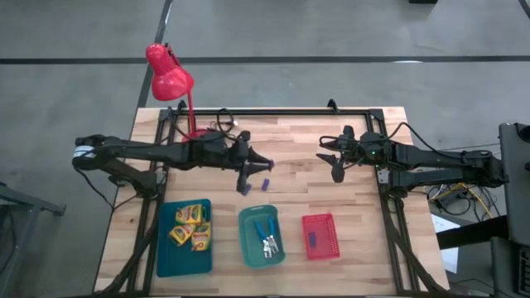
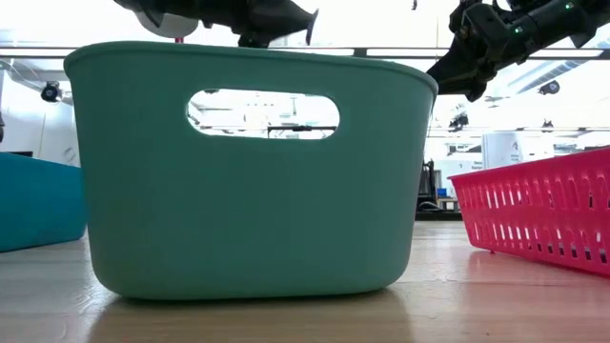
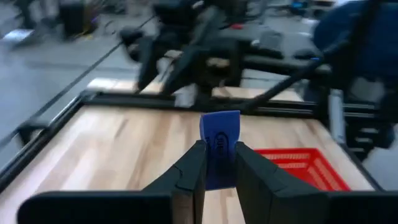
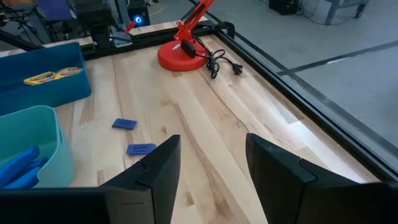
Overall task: Pick & Place School Supplies
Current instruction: Put the purple eraser into the red bin
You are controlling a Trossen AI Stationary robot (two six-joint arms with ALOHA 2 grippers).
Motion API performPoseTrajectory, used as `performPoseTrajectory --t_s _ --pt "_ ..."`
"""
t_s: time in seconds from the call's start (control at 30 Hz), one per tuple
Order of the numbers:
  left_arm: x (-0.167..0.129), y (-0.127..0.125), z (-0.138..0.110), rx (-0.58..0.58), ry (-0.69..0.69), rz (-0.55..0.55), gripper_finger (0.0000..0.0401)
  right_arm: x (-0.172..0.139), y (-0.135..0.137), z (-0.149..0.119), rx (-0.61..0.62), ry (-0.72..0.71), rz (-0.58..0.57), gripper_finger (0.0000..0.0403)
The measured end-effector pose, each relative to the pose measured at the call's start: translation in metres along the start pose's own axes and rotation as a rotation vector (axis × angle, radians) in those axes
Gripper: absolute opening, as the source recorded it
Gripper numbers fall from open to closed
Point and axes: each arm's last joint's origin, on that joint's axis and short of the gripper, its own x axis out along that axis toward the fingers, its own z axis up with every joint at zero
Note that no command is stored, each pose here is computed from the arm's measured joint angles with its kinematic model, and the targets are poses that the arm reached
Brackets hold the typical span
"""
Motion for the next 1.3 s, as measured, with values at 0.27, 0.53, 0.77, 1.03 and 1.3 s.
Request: performPoseTrajectory --t_s 0.27,0.53,0.77,1.03,1.3 --pt "-0.001 -0.002 0.014 0.08 -0.14 -0.04 0.0074 0.0 -0.001 0.0 -0.29 -0.001 -0.006 0.0178" --pt "-0.001 -0.002 0.016 0.063 -0.163 -0.028 0.0074 0.0 0.0 0.0 -0.443 -0.001 0.0 0.0174" --pt "0.01 0.007 0.01 -0.114 -0.196 0.195 0.0074 0.0 0.001 0.008 -0.025 -0.081 0.014 0.0173" --pt "0.046 0.008 -0.009 -0.076 -0.23 0.198 0.0074 0.018 0.007 0.015 0.064 -0.164 0.04 0.0171" --pt "0.049 0.014 0.005 -0.048 -0.281 0.423 0.0074 0.046 0.02 0.008 0.023 -0.156 0.078 0.0157"
